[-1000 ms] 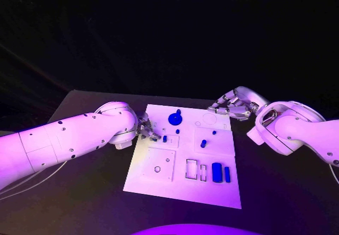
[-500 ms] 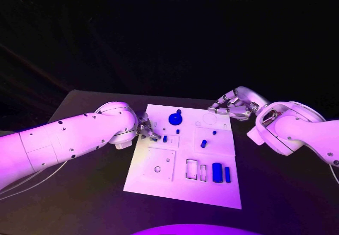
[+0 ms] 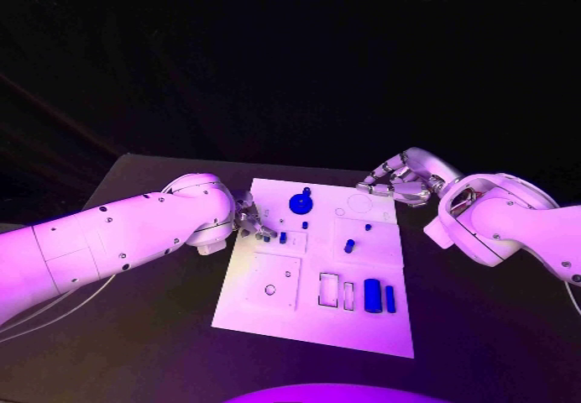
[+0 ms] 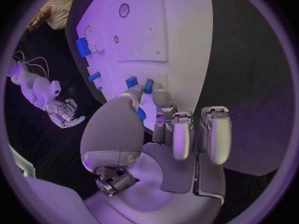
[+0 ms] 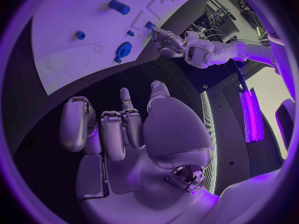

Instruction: Assemble the parts on the task board

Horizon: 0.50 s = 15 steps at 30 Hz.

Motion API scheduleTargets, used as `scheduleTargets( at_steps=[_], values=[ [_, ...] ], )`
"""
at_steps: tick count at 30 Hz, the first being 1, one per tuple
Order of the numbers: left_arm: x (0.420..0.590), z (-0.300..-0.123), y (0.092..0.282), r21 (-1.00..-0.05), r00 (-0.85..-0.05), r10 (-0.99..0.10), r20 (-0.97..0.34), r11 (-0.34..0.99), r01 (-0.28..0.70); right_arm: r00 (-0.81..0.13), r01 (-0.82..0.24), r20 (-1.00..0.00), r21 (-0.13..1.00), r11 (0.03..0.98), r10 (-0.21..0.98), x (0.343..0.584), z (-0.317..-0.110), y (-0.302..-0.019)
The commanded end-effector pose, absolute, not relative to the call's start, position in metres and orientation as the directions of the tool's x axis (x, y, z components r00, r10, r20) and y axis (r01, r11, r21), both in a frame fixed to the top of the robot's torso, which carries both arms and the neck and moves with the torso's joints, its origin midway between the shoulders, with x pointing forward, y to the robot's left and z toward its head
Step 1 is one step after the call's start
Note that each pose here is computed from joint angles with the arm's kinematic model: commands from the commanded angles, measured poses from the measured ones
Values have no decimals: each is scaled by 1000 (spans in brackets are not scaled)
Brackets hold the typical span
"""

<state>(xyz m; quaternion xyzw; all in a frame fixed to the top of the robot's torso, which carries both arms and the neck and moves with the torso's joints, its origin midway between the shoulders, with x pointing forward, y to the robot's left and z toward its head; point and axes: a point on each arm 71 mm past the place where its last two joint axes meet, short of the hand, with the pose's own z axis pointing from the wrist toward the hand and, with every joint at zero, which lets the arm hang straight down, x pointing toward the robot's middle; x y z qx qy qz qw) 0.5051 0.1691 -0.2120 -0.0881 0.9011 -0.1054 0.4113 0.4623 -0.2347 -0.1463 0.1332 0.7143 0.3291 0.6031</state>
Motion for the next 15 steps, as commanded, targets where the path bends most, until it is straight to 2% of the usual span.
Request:
scheduleTargets(
  at_steps=[1,10,15],
  values=[
    [505,-213,169,-264,-645,-253,-721,961,-82,-236,-216,-776,628,747,584,462,-146,-234],
    [505,-212,170,-283,-635,-273,-722,955,-89,-236,-216,-776,628,747,584,462,-146,-234],
    [505,-208,172,-332,-610,-323,-724,938,-103,-236,-216,-777,628,748,584,462,-146,-234]
  ],
)
